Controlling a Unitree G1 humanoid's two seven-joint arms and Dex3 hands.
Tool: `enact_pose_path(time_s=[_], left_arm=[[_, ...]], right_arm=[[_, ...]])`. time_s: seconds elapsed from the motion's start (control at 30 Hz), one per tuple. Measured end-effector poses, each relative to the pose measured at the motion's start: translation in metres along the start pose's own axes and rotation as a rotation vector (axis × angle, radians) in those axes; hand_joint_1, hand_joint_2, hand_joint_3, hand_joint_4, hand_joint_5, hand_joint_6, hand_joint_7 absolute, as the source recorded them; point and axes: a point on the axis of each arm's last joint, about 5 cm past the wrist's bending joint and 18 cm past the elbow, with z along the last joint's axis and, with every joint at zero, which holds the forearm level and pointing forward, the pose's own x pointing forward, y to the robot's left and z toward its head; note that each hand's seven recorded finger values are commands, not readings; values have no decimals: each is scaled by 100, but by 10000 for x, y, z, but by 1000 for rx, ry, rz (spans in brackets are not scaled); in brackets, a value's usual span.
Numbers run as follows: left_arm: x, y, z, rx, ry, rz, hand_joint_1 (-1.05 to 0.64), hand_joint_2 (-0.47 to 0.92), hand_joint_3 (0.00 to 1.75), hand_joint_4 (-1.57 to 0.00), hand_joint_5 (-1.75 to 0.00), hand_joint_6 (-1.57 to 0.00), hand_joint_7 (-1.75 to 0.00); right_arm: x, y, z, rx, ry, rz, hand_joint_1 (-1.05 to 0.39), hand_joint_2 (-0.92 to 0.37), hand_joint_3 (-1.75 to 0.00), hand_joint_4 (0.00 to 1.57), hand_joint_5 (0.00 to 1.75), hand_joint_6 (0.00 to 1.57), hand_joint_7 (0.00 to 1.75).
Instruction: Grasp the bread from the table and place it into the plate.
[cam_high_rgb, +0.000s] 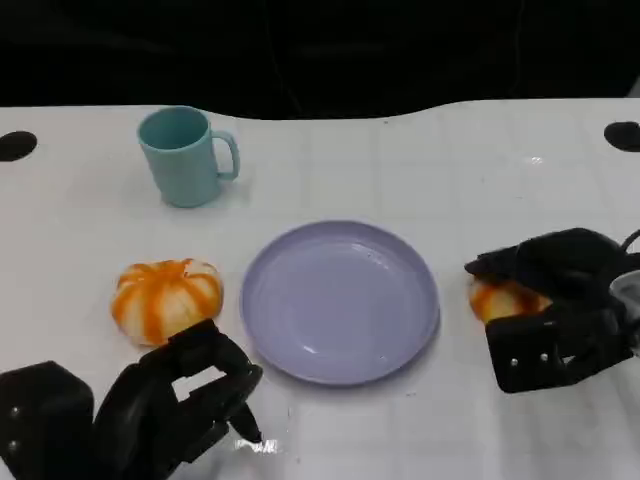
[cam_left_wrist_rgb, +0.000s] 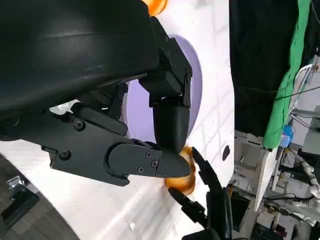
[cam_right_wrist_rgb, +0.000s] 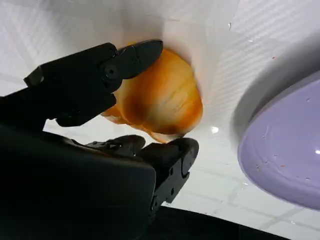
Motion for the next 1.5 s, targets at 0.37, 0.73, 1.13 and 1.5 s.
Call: enact_pose_path(time_s=[0.37, 0.73, 1.13, 1.5], left_arm=[[-27, 5, -21, -6, 7, 6, -56, 92, 23, -72, -175, -63, -156], [-37, 6, -22, -7, 6, 7, -56, 92, 24, -73, -175, -63, -154], [-40, 3, -16, -5, 3, 5, -55, 92, 24, -73, -175, -64, -155], [-40, 4, -15, -5, 3, 6, -55, 92, 24, -73, -175, -64, -154]], right_arm=[[-18, -2, -57, 84, -14, -154, -4, -90, -4, 85, 140, 124, 12], [25, 165, -116, 109, -31, -269, -3, -68, -62, 84, 175, 74, 155], [85, 240, -54, 207, -31, -404, 2, -47, -98, 92, 175, 71, 169], [96, 111, -29, 307, -91, -578, 6, -33, -117, 95, 175, 74, 175]])
